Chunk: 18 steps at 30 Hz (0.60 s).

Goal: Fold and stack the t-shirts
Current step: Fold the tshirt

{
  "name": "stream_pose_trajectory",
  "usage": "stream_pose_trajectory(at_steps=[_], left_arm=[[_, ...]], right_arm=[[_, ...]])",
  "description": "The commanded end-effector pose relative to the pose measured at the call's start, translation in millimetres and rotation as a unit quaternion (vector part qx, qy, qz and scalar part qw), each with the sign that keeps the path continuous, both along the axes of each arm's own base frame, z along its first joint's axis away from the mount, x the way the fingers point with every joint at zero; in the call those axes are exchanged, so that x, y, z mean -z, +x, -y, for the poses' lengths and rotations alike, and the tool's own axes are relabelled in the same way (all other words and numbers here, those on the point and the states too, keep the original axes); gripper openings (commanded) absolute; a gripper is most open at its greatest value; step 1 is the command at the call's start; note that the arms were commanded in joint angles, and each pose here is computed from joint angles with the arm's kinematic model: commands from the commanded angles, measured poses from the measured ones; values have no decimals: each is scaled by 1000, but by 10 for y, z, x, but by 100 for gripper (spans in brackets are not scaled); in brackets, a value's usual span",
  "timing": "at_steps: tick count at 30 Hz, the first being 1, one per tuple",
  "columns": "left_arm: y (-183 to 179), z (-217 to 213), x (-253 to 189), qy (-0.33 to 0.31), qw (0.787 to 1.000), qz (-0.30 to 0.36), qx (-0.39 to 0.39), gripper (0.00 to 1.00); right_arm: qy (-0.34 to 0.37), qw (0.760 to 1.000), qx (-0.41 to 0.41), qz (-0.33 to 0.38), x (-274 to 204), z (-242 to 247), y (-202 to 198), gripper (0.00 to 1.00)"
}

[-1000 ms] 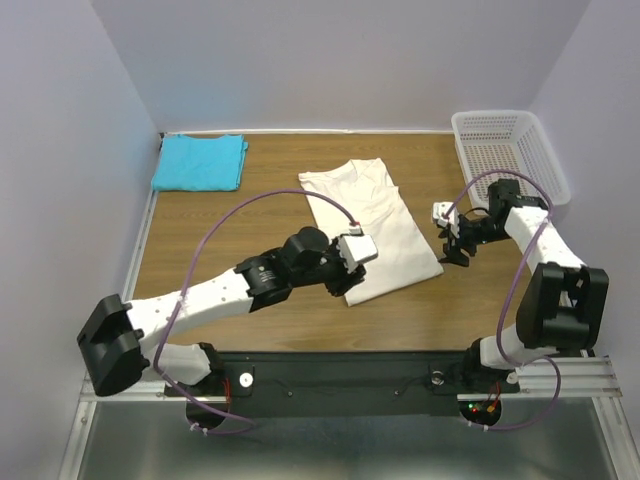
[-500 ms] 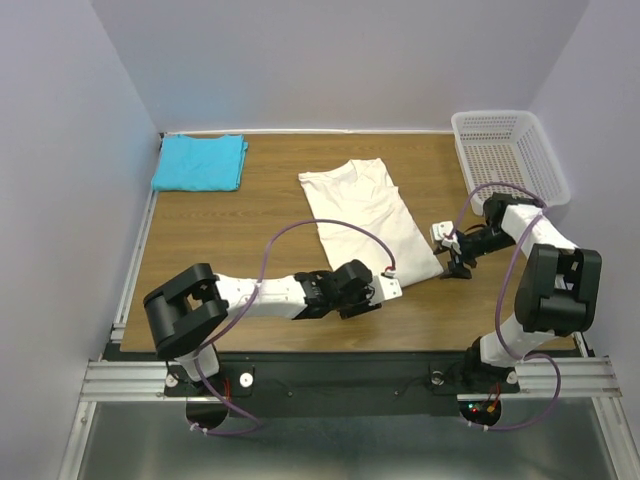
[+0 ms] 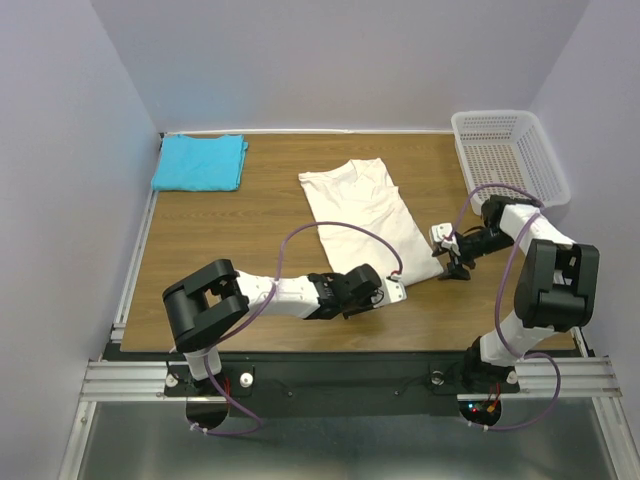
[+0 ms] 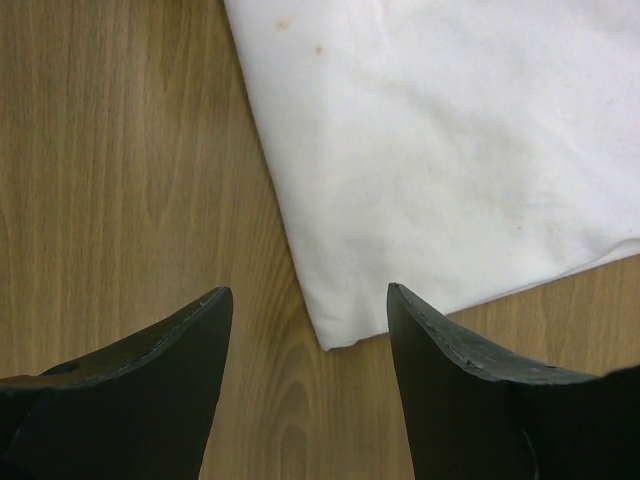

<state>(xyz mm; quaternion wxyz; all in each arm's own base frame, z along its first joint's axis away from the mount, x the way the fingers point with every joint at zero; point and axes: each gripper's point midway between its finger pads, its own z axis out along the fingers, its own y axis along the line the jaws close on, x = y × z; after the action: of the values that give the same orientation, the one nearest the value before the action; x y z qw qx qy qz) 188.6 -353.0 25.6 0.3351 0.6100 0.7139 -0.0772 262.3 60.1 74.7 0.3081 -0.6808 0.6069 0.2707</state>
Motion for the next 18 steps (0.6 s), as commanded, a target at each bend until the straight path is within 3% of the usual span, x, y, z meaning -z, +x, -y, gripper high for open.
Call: stream_pose_trajectory(at_steps=[1,18], left_arm=[[-53,-33,88,21,1000,-7,0,35],[-72,17,107,22,1000,-12,5,29]], right_arm=[[-8,1000,-27,7,87,-15,-53,68],[-105,992,-53,40,535,99,218,65]])
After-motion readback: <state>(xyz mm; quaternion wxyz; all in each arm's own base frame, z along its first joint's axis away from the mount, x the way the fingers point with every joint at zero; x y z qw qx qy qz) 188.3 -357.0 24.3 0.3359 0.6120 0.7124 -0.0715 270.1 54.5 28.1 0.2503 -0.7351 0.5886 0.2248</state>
